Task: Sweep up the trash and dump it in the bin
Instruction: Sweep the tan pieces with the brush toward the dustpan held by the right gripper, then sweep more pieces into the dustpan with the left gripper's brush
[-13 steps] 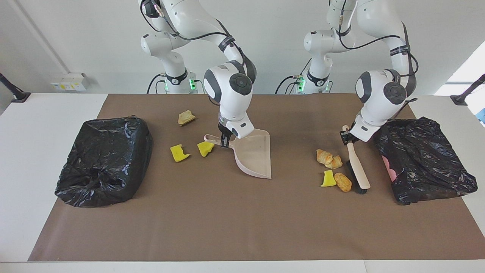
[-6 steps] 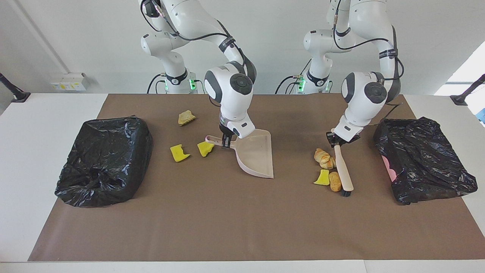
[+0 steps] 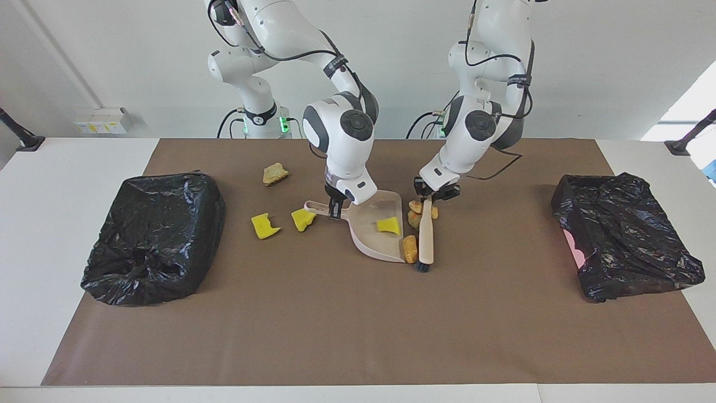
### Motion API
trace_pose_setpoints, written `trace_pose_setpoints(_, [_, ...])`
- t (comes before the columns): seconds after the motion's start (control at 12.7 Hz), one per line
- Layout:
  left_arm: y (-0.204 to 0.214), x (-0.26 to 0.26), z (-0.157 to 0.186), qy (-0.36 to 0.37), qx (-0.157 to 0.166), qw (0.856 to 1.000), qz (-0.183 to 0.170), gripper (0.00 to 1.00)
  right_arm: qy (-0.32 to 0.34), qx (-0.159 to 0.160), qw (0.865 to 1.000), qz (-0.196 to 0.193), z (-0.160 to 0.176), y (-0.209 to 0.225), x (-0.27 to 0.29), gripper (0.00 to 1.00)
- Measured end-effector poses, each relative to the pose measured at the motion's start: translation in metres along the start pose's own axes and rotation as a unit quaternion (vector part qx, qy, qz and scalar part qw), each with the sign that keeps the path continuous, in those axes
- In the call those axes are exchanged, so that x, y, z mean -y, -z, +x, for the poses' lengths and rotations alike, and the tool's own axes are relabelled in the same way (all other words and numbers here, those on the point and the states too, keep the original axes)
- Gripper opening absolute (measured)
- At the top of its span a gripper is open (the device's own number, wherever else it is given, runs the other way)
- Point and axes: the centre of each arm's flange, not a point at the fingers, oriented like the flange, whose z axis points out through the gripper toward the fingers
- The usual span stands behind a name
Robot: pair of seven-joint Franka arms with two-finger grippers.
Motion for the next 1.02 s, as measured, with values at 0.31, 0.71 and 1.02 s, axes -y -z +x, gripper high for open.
trace_pose_setpoints(0.31, [0.009,-0.032,-0.005,0.046,0.002,0.998,-0.038,0.26,-0.002,0.001,1.000,0.001,0.000,-0.001,0.000,0.33])
trace_pose_setpoints(0.71, [0.091,0.047,0.000,0.165,0.033,0.984,-0.056,0.26,-0.002,0.001,1.000,0.001,0.000,-0.001,0.001,0.33])
trace_pose_setpoints(1.02, [0.088,0.051,-0.063,0.272,0.129,0.954,-0.011,0.26,0.013,0.005,1.000,0.002,-0.001,-0.003,0.001,0.33])
